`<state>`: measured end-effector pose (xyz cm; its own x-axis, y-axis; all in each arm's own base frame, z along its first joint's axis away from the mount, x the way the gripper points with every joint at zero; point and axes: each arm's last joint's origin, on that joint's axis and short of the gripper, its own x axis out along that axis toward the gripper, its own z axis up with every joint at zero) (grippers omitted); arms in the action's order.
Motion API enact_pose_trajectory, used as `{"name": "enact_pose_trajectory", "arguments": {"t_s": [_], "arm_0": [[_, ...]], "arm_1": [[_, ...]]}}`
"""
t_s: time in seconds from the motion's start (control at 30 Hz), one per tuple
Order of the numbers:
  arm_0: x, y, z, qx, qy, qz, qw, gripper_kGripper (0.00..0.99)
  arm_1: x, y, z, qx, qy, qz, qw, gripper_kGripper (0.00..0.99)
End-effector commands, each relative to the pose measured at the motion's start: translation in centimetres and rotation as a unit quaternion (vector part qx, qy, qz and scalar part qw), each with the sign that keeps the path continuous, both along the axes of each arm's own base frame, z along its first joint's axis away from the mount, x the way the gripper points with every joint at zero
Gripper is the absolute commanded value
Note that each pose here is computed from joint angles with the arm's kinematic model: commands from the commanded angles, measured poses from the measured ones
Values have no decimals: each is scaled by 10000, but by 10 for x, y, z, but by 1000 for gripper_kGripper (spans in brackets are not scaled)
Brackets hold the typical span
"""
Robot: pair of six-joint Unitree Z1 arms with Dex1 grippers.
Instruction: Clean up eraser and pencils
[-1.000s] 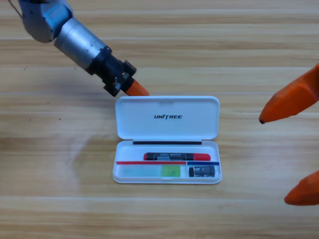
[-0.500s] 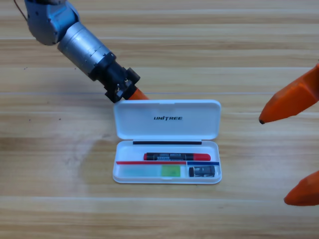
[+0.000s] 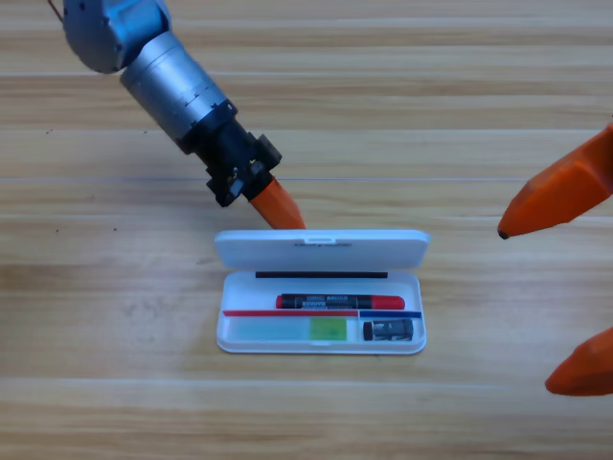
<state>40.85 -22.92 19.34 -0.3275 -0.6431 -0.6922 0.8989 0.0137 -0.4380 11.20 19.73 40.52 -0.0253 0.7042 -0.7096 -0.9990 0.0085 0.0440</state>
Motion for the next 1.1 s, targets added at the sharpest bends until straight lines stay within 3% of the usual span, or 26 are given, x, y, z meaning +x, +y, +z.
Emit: {"name": "enact_pose_trajectory", "arguments": {"t_s": [0.03, 0.43, 1.1], "arm_0": [[-18, -18, 6, 242, 12, -219, 9995, 0], [-28, -33, -13, 683, 47, -426, 9967, 0], [-45, -44, -46, 1347, -156, -435, 9898, 0]], "arm_1": [[5, 14, -15, -134, 215, 86, 9996, 960], [5, 14, -15, -129, 227, 70, 9996, 960], [5, 14, -15, -119, 278, 71, 9995, 960]]}}
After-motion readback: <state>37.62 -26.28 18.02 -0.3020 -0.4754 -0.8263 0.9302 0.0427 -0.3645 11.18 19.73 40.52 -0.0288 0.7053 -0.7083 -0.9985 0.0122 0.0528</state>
